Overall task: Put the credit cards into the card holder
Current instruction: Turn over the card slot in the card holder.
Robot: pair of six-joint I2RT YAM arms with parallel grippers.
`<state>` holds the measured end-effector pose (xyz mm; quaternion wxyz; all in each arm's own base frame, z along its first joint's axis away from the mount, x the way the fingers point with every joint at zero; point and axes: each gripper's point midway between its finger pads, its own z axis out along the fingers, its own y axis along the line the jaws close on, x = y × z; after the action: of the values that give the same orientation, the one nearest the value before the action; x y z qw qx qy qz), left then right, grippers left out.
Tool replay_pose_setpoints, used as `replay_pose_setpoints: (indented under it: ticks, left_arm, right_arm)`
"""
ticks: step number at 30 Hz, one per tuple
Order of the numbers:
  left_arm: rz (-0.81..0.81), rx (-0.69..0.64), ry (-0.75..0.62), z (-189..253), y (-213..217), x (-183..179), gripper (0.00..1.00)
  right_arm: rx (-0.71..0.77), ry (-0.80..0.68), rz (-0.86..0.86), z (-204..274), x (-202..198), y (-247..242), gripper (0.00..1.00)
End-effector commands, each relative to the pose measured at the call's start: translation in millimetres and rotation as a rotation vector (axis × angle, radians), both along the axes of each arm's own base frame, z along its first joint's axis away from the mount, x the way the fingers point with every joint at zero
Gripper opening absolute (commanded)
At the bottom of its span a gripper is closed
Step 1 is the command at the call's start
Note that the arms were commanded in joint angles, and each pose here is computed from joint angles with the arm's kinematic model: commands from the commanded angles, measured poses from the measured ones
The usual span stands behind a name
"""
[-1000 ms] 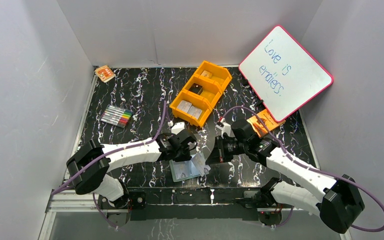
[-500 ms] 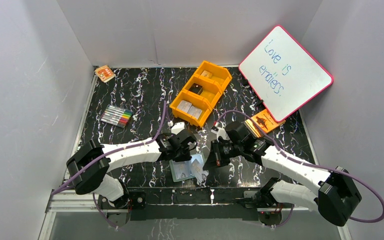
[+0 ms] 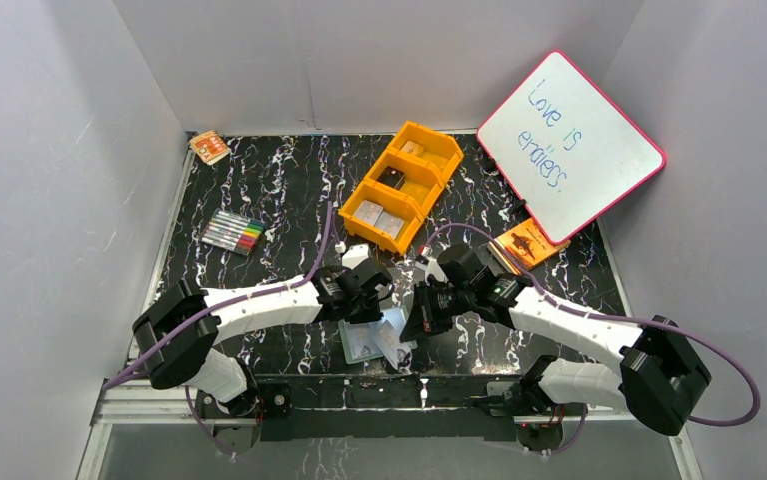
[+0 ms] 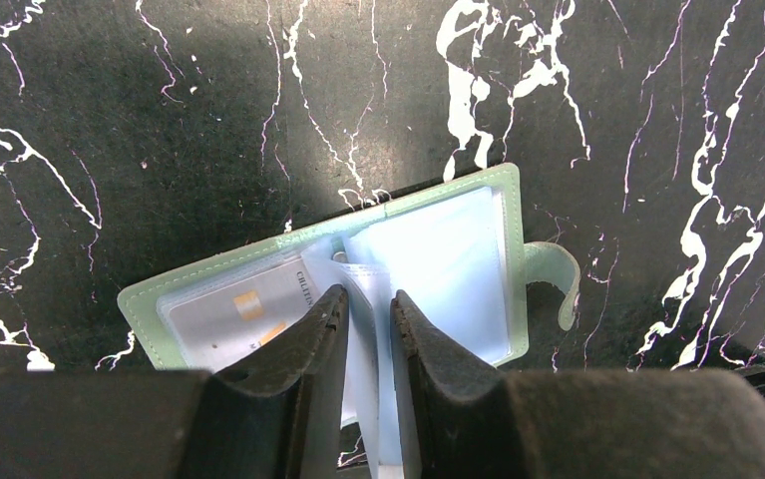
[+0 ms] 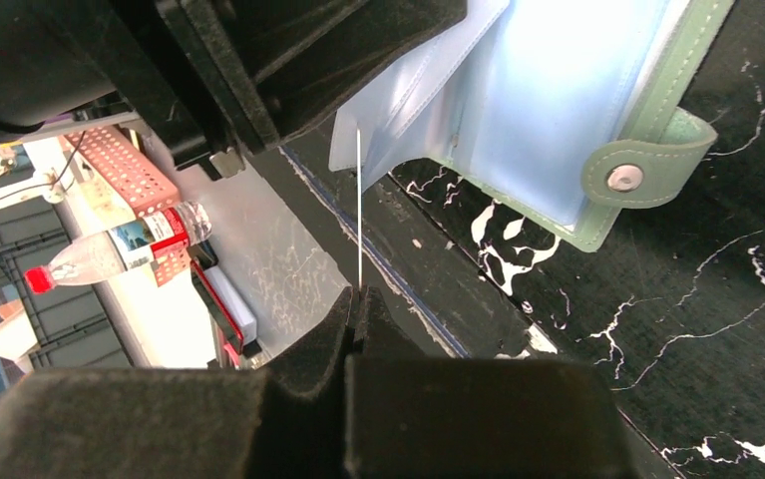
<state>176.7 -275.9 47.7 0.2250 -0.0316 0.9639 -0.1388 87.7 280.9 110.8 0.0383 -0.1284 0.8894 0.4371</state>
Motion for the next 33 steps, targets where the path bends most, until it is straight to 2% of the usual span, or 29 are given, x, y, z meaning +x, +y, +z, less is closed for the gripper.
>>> replay_pose_setpoints:
  ticks: [1,7,11,15,21,24,28,33]
  left_arm:
    - [0.009,-0.019,-0.021,13.6,3.8,1.9,0.23]
    - [0.007,-0.029,-0.018,16.3,5.6,-0.7,0.4]
    - [0.002,-0.036,-0.018,18.4,6.0,-2.2,0.46]
    - [0.007,-0.027,-0.018,18.9,11.2,-4.0,0.45]
    - [0.026,0.016,-0.013,14.0,26.7,-8.5,0.26]
    - [0.034,0.03,-0.011,12.1,33.6,-10.9,0.22]
    - [0.043,0.026,-0.016,12.9,39.4,-13.6,0.23]
    - [0.041,0.019,-0.014,13.8,39.0,-14.6,0.35]
  right_arm:
    - [-0.017,-0.049,-0.039,7.0,12.9,3.1,0.0]
    - [-0.064,-0.051,-0.06,-3.2,13.8,-4.1,0.0]
    - [-0.079,-0.052,-0.066,-7.1,15.0,-5.4,0.0]
    - [-0.102,-0.052,-0.076,-11.7,16.3,-7.9,0.0]
    - [-0.109,-0.059,-0.085,-12.0,17.6,-9.3,0.0]
    - [-0.107,-0.065,-0.088,-10.2,18.5,-9.3,0.0]
    - [-0.108,-0.069,-0.086,-10.2,19.0,-9.2,0.0]
    - [-0.095,-0.068,-0.074,-10.1,19.1,-5.6,0.0]
